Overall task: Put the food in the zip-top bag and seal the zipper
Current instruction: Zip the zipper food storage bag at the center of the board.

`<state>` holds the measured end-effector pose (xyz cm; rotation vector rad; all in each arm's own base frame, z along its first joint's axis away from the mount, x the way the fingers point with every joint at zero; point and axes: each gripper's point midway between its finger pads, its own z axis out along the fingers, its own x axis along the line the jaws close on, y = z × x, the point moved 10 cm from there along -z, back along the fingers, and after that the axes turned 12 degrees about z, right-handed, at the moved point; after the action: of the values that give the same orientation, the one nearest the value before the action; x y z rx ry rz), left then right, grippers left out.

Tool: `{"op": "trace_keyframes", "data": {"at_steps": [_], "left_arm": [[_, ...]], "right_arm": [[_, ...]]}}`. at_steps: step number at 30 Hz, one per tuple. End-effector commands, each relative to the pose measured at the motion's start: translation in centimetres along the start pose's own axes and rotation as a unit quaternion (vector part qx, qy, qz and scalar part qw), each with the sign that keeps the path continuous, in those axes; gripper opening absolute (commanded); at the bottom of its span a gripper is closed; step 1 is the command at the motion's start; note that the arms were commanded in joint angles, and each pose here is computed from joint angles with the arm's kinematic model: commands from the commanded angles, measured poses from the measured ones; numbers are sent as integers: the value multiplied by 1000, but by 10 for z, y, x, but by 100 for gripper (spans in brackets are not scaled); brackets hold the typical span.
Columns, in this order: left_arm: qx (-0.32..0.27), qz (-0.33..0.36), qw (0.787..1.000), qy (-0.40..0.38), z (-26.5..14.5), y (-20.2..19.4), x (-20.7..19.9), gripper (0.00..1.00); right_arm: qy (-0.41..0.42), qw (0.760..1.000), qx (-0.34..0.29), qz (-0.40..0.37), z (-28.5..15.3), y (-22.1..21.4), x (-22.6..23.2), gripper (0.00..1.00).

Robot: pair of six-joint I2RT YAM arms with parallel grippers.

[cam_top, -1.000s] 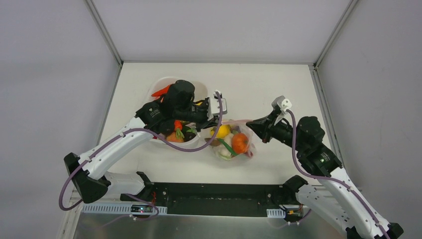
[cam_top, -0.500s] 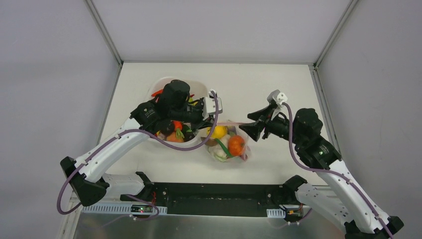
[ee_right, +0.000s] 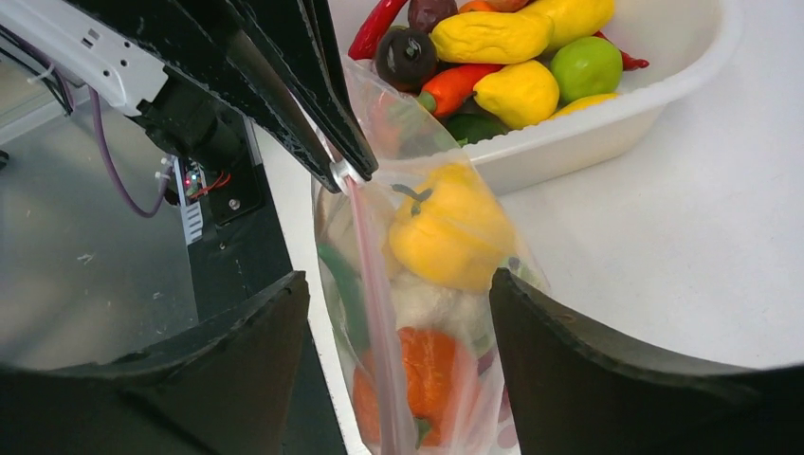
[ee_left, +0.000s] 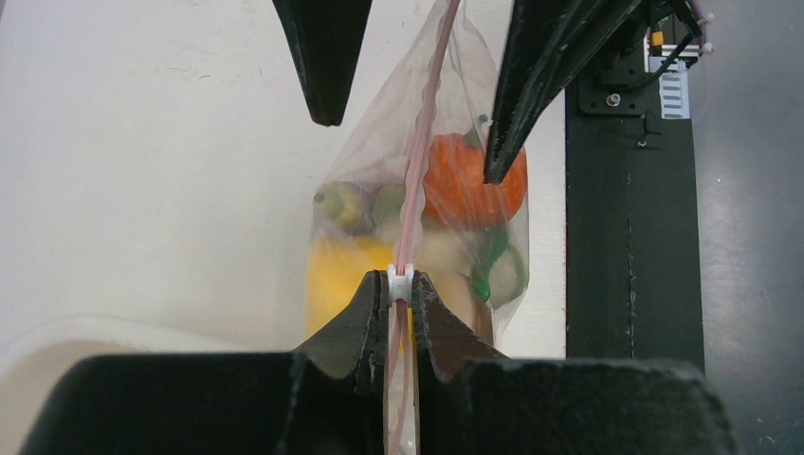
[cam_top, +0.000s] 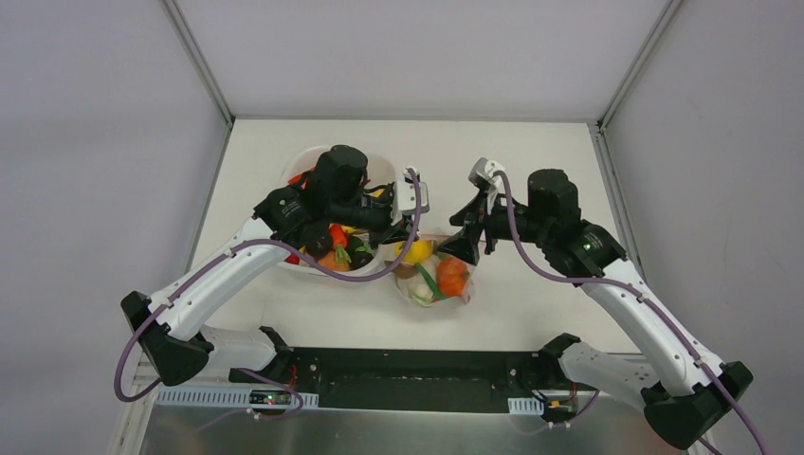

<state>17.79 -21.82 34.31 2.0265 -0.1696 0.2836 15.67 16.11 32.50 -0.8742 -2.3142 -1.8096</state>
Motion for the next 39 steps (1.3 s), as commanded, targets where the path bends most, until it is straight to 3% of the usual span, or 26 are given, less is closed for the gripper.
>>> {"op": "trace_keyframes", "data": {"at_steps": [1, 10, 15, 20, 39], "left_arm": [[-57, 30, 998, -1, -7, 27, 3, 0], [-59, 24, 998, -2, -3, 27, 4, 0], [-53, 22, 998, 0, -3, 25, 4, 0], [-43, 22, 999, 4, -4, 22, 3, 0], [51, -35, 995, 80, -46, -42, -19, 0]], "right_arm": [[32, 999, -9, -36, -1, 13, 6, 69], [23, 999, -3, -44, 1, 9, 1, 44], [2, 998, -28, -55, -4, 8, 1, 17], [-7, 997, -40, -58, -8, 5, 2, 1], [-80, 991, -90, -53, -25, -2, 2, 0]]}}
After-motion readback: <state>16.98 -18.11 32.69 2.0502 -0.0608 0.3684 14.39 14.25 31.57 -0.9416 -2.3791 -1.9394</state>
